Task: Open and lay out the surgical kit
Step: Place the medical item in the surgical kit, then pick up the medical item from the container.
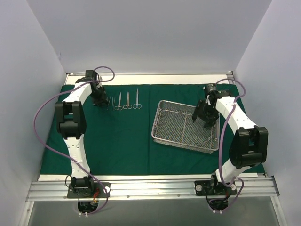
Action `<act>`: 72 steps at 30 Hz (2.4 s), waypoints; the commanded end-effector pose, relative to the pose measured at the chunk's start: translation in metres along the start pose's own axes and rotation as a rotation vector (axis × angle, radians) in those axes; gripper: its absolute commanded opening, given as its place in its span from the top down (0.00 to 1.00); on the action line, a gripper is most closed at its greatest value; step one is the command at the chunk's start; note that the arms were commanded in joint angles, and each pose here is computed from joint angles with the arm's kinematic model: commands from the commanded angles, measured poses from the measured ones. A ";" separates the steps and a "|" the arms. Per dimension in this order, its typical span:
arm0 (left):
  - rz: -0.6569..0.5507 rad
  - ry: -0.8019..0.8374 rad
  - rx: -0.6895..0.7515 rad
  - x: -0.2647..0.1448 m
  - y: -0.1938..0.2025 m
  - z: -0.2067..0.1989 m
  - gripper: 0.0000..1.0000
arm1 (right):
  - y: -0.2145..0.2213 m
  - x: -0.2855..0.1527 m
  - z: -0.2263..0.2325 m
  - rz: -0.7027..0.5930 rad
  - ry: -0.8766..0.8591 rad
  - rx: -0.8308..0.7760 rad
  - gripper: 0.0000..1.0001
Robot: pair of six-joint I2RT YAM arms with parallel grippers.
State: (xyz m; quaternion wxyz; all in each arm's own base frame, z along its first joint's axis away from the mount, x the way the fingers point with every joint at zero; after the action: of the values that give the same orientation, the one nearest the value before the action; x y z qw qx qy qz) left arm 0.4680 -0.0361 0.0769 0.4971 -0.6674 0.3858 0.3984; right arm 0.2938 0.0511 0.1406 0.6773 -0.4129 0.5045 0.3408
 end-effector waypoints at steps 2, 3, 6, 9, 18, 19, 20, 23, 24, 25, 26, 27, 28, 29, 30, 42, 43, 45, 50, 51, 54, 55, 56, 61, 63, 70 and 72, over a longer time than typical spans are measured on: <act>-0.090 0.058 -0.045 -0.061 -0.020 -0.013 0.51 | 0.027 -0.004 -0.016 -0.008 0.104 0.143 0.48; -0.099 0.070 -0.055 -0.066 -0.021 -0.015 0.51 | 0.036 0.000 -0.022 0.002 0.124 0.183 0.49; -0.100 0.093 -0.064 -0.071 -0.016 -0.018 0.52 | 0.047 0.009 -0.031 -0.003 0.135 0.253 0.49; -0.091 0.094 -0.054 -0.074 -0.013 -0.017 0.51 | 0.054 0.013 -0.038 -0.007 0.142 0.311 0.49; -0.121 0.111 -0.037 -0.090 -0.015 -0.018 0.51 | 0.074 0.049 -0.060 -0.013 0.205 0.341 0.49; -0.117 0.115 -0.037 -0.090 -0.013 -0.019 0.52 | 0.073 0.051 -0.062 -0.018 0.219 0.335 0.48; -0.117 0.120 -0.037 -0.091 -0.012 -0.019 0.52 | 0.073 0.054 -0.065 -0.015 0.237 0.323 0.47; -0.120 0.133 -0.033 -0.092 -0.011 -0.021 0.52 | 0.074 0.059 -0.070 -0.024 0.267 0.318 0.44; -0.121 0.134 -0.033 -0.092 -0.011 -0.021 0.52 | 0.075 0.060 -0.072 -0.023 0.274 0.315 0.43; -0.121 0.135 -0.033 -0.092 -0.010 -0.021 0.52 | 0.075 0.063 -0.072 -0.025 0.276 0.315 0.42; -0.120 0.137 -0.033 -0.092 -0.009 -0.021 0.52 | 0.077 0.065 -0.074 -0.019 0.281 0.314 0.41; -0.122 0.141 -0.031 -0.093 -0.009 -0.022 0.52 | 0.081 0.069 -0.075 -0.008 0.287 0.312 0.41; -0.123 0.144 -0.031 -0.093 -0.009 -0.022 0.52 | 0.081 0.072 -0.076 -0.010 0.287 0.312 0.41; -0.122 0.147 -0.030 -0.094 -0.008 -0.023 0.52 | 0.082 0.075 -0.076 -0.008 0.287 0.313 0.41; -0.125 0.150 -0.033 -0.095 -0.009 -0.021 0.52 | 0.086 0.078 -0.078 -0.002 0.289 0.316 0.41; -0.132 0.163 -0.067 -0.095 -0.013 -0.009 0.52 | 0.091 0.103 -0.063 0.059 0.259 0.255 0.80; -0.138 0.165 -0.065 -0.096 -0.015 -0.010 0.52 | 0.091 0.102 -0.061 0.064 0.258 0.246 0.83; -0.137 0.169 -0.068 -0.096 -0.016 -0.011 0.52 | 0.086 0.099 -0.056 0.059 0.245 0.234 0.89; -0.145 0.200 -0.060 -0.101 -0.017 -0.017 0.52 | 0.067 0.077 -0.044 0.025 0.222 0.191 1.00; -0.145 0.211 -0.057 -0.101 -0.016 -0.020 0.52 | 0.058 0.068 -0.037 0.016 0.203 0.160 1.00; -0.155 0.243 -0.043 -0.104 -0.016 -0.027 0.53 | 0.045 0.052 -0.029 0.007 0.185 0.129 1.00; -0.159 0.249 -0.038 -0.105 -0.017 -0.029 0.53 | 0.034 0.044 -0.023 -0.023 0.163 0.110 1.00; -0.163 0.254 -0.033 -0.107 -0.017 -0.031 0.53 | 0.028 0.036 -0.020 -0.048 0.150 0.103 1.00; -0.170 0.260 -0.030 -0.113 -0.015 -0.033 0.53 | 0.006 0.008 -0.011 -0.114 0.131 0.056 1.00; -0.164 0.255 -0.027 -0.116 -0.012 -0.032 0.53 | 0.002 0.004 -0.005 -0.123 0.114 0.034 1.00; -0.167 0.243 -0.030 -0.127 -0.002 -0.030 0.54 | -0.033 -0.018 0.062 -0.229 0.008 -0.106 1.00; -0.163 0.243 -0.025 -0.130 0.004 -0.029 0.54 | -0.054 -0.026 0.094 -0.284 -0.043 -0.148 1.00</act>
State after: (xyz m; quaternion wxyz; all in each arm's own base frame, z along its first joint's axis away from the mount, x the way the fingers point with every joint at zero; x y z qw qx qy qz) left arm 0.4240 -0.0495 0.1740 0.4518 -0.7365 0.3969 0.3097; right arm 0.3429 0.0874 0.1670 0.6962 -0.4842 0.4491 0.2814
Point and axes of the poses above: each gripper's point midway between its finger pads, its own x axis out along the fingers, its own z axis along the line the jaws close on, y = z × x, the point moved 4 cm from there along -x, back along the fingers, and after that the axes turned 1 degree about x, right-handed, at the moved point
